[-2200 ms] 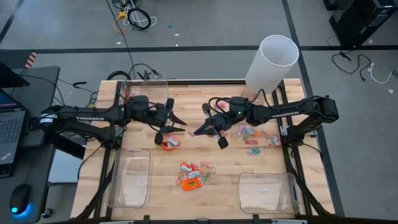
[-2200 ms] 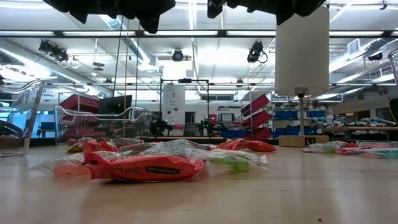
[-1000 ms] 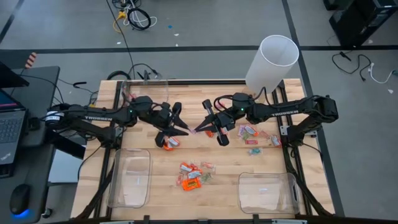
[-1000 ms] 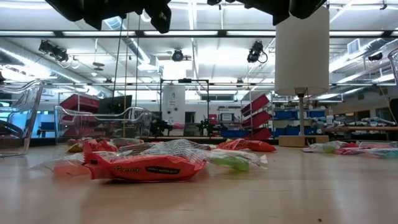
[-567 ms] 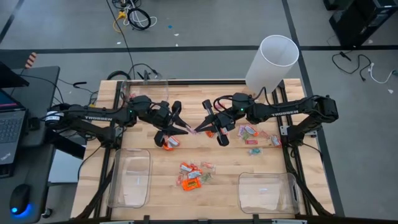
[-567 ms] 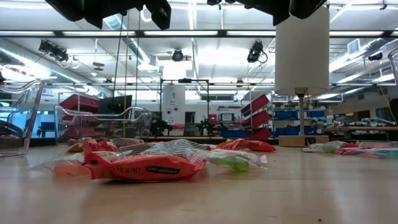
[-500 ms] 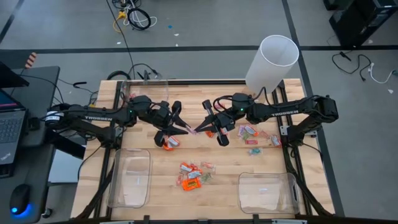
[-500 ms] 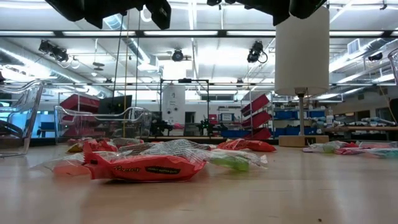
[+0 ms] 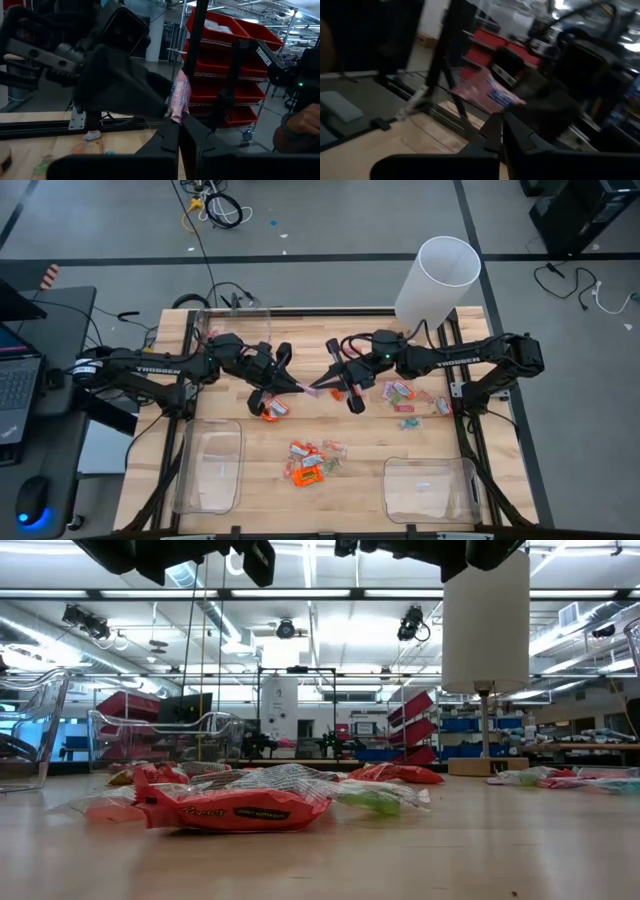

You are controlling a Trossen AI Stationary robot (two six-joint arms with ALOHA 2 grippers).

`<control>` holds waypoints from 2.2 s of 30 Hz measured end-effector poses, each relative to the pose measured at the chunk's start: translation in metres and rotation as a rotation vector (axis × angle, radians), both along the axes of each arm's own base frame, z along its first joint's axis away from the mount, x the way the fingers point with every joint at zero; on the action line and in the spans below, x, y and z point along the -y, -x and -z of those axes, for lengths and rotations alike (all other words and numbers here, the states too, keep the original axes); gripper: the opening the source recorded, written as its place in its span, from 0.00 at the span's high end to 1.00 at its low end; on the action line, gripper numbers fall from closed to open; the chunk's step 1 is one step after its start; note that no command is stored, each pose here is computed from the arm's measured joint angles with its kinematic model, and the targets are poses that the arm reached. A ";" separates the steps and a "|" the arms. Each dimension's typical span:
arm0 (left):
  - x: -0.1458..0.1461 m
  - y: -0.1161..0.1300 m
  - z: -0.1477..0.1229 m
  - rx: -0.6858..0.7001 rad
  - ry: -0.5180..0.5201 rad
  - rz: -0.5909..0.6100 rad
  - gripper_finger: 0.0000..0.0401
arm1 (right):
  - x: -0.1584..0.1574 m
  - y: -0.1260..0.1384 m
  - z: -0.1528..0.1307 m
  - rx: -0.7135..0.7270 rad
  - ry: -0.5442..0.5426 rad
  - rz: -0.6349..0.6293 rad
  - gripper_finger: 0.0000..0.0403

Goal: Sort candy
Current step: Put the pink candy into the top left transparent bin

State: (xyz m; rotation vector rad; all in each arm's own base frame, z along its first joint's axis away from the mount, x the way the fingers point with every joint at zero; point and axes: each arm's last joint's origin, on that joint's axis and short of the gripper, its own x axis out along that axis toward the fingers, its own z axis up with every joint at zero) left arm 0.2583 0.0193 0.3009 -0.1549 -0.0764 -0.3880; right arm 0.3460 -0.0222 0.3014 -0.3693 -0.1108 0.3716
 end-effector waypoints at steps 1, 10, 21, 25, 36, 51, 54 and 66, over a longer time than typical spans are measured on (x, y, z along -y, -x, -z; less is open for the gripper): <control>0.000 0.000 0.000 0.001 0.000 0.000 0.98 | 0.000 0.000 0.000 -0.001 -0.001 0.012 0.97; 0.000 0.001 -0.003 0.012 0.040 0.007 0.99 | 0.005 -0.001 0.007 -0.071 -0.010 0.166 0.87; -0.005 0.025 -0.024 0.035 0.113 -0.013 1.00 | 0.008 0.001 0.027 -0.283 -0.016 0.288 0.87; -0.008 0.045 -0.034 0.030 0.112 -0.046 1.00 | 0.008 0.002 0.033 -0.360 -0.042 0.291 0.87; -0.031 0.091 -0.027 -0.171 0.120 -0.428 1.00 | 0.008 0.004 0.036 -0.401 -0.065 0.294 0.88; -0.061 0.126 0.022 -0.729 0.116 -1.043 1.00 | 0.008 0.003 0.036 -0.400 -0.065 0.293 0.88; -0.062 0.131 0.028 -0.803 0.142 -1.069 1.00 | 0.008 0.003 0.036 -0.399 -0.066 0.293 0.88; -0.066 0.144 0.045 -1.039 0.191 -1.152 1.00 | 0.008 0.003 0.036 -0.399 -0.066 0.293 0.89</control>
